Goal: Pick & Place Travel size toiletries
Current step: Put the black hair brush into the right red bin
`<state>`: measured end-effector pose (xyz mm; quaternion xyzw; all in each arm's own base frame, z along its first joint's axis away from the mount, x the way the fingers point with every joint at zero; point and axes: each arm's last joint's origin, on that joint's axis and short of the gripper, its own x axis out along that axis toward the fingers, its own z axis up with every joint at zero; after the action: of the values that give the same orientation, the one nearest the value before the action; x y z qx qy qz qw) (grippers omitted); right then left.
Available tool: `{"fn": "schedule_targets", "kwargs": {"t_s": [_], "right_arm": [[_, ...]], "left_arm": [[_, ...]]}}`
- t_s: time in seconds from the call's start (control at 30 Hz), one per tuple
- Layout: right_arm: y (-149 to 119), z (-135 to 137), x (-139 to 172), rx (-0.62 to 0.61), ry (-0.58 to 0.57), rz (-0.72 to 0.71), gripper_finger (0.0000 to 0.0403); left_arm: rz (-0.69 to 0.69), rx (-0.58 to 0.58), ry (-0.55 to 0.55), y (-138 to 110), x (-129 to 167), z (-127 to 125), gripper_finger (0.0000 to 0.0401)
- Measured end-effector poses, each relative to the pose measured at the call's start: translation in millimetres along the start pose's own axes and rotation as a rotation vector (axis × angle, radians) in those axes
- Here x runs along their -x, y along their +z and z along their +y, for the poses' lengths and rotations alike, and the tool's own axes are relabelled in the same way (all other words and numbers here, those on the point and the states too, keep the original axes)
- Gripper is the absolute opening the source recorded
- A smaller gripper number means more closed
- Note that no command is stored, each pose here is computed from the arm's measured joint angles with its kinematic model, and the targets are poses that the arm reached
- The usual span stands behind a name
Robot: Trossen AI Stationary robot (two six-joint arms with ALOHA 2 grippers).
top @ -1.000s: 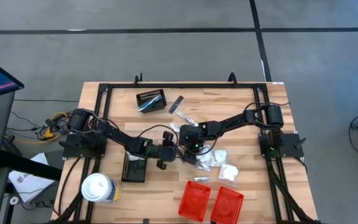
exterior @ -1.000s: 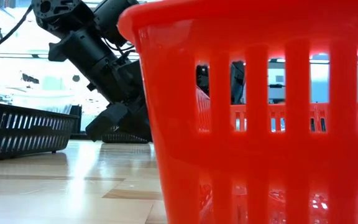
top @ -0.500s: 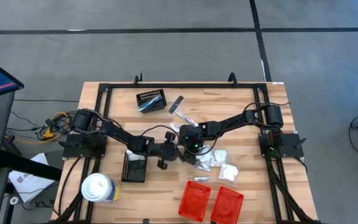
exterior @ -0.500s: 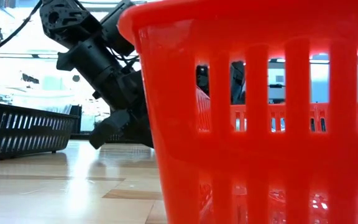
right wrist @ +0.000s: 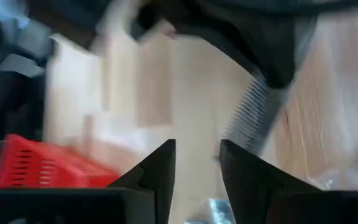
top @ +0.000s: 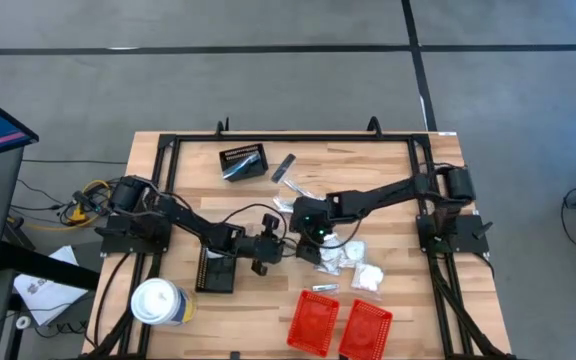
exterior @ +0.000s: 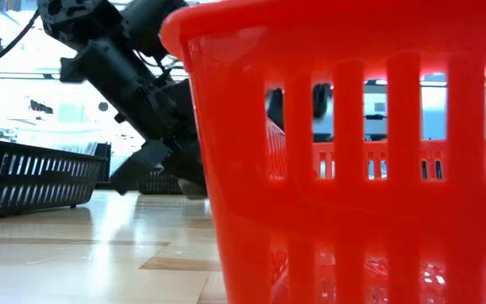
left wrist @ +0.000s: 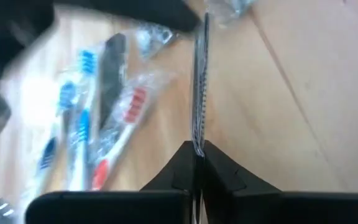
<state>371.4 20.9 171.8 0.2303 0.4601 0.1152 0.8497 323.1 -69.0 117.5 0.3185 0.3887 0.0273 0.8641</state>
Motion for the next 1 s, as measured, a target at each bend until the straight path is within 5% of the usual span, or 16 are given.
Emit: {"fn": "schedule_targets", "kwargs": {"t_s": [0.2,0.47,0.7,1.0], "right_arm": [[14,51,69,0.161,-0.089,-0.267,0.012],[8,123,143,0.444,-0.305,-0.717,0.012],[14,148,140,0.522,-0.226,-0.903,0.012],[35,144,118,0.545,-0.241,-1.006,0.012]], "left_arm": [[-0.093,0.051,0.085,20,42,18,0.0004],[-0.451,0.206,0.071,43,131,56,0.0003],[-0.881,0.319,-0.01,53,194,92,0.0003],[-0.941,0.321,-0.032,58,201,85,0.0004]]}}
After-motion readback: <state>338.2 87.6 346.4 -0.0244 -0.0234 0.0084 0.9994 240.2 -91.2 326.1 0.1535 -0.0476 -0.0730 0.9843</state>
